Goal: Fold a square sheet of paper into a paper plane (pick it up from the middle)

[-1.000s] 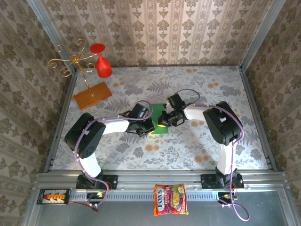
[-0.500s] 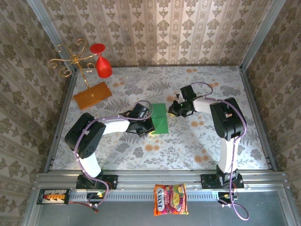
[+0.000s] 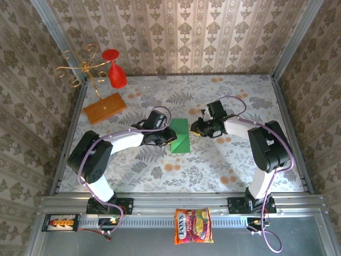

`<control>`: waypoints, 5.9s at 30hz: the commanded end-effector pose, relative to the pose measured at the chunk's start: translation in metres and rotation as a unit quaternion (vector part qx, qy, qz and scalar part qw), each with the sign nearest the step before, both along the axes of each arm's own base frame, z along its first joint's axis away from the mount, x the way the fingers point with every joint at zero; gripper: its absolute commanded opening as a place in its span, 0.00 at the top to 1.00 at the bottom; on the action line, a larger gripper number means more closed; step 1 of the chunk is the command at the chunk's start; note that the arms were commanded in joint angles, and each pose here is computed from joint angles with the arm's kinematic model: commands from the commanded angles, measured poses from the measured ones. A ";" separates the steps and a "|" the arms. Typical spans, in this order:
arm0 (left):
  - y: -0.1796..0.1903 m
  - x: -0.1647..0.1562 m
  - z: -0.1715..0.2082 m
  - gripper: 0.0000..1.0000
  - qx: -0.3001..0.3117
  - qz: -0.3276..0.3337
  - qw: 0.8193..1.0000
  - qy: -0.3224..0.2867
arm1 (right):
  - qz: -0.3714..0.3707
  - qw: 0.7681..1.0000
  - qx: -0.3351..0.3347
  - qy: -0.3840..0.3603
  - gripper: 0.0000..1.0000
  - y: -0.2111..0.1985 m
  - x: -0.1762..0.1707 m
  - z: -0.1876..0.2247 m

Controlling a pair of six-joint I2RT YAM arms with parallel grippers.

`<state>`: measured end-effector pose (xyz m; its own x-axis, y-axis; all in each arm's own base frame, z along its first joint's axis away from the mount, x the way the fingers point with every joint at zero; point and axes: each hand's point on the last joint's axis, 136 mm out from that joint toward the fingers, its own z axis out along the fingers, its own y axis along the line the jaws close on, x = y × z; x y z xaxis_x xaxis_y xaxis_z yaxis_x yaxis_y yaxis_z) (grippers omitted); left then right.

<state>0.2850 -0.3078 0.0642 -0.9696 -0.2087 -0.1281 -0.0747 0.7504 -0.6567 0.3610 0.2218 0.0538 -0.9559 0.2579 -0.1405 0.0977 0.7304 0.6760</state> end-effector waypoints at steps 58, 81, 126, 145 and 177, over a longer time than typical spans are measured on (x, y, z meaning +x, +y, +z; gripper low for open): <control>0.081 0.013 0.041 0.60 -0.031 0.108 0.992 -0.062 | 0.040 0.988 0.108 -0.102 0.96 0.061 0.014 0.061; 0.018 0.024 0.168 0.08 -0.251 0.024 0.942 -0.221 | 0.102 0.931 0.307 -0.168 0.93 0.076 0.006 0.202; 0.105 0.019 0.136 0.91 0.094 -0.001 0.967 -0.236 | -0.074 0.984 0.121 -0.109 0.42 -0.029 0.036 0.111; 0.118 0.041 0.099 0.92 0.555 -0.085 0.802 -0.206 | -0.139 0.985 0.007 -0.099 0.42 -0.078 0.032 0.092; 0.021 0.045 0.062 0.37 0.142 -0.042 0.977 -0.151 | -0.101 0.995 0.016 -0.019 0.51 -0.056 0.017 0.052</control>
